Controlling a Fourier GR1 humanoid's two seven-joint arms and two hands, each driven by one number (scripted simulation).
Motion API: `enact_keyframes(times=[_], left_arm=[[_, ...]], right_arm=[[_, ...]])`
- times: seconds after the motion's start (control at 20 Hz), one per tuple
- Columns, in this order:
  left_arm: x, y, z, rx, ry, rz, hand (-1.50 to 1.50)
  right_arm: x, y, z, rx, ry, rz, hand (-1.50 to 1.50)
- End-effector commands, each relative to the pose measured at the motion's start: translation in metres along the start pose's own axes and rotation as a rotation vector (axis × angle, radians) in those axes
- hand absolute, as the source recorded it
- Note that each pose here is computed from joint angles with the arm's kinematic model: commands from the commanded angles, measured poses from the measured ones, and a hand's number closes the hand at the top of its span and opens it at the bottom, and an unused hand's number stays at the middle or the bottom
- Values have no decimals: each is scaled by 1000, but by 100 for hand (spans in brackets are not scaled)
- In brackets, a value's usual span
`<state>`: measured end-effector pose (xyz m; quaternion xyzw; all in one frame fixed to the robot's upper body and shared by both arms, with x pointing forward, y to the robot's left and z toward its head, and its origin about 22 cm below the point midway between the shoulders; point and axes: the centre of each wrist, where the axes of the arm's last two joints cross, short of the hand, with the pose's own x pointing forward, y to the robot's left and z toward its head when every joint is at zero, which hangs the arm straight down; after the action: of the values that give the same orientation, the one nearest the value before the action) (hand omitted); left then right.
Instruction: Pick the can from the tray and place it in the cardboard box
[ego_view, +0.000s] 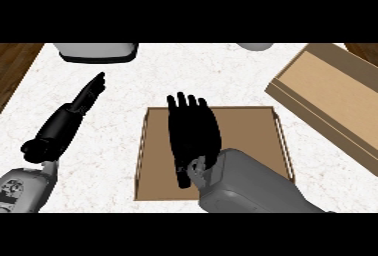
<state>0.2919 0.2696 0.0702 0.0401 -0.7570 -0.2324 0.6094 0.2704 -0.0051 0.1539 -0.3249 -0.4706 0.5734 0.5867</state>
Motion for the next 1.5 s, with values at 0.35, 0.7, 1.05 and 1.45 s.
enact_keyframes(times=[0.35,0.7,1.05,1.45], left_arm=[[-5,-5,-2,6,-10,17,0],[1,-1,4,15,11,0,0],[-7,-3,0,7,-8,-1,0],[-15,2,8,17,-2,-11,0]], right_arm=[[16,11,-10,-6,222,92,-150],[-2,19,-33,35,276,147,-150],[-1,27,-35,33,248,96,-150],[-17,71,-48,57,310,122,-150]])
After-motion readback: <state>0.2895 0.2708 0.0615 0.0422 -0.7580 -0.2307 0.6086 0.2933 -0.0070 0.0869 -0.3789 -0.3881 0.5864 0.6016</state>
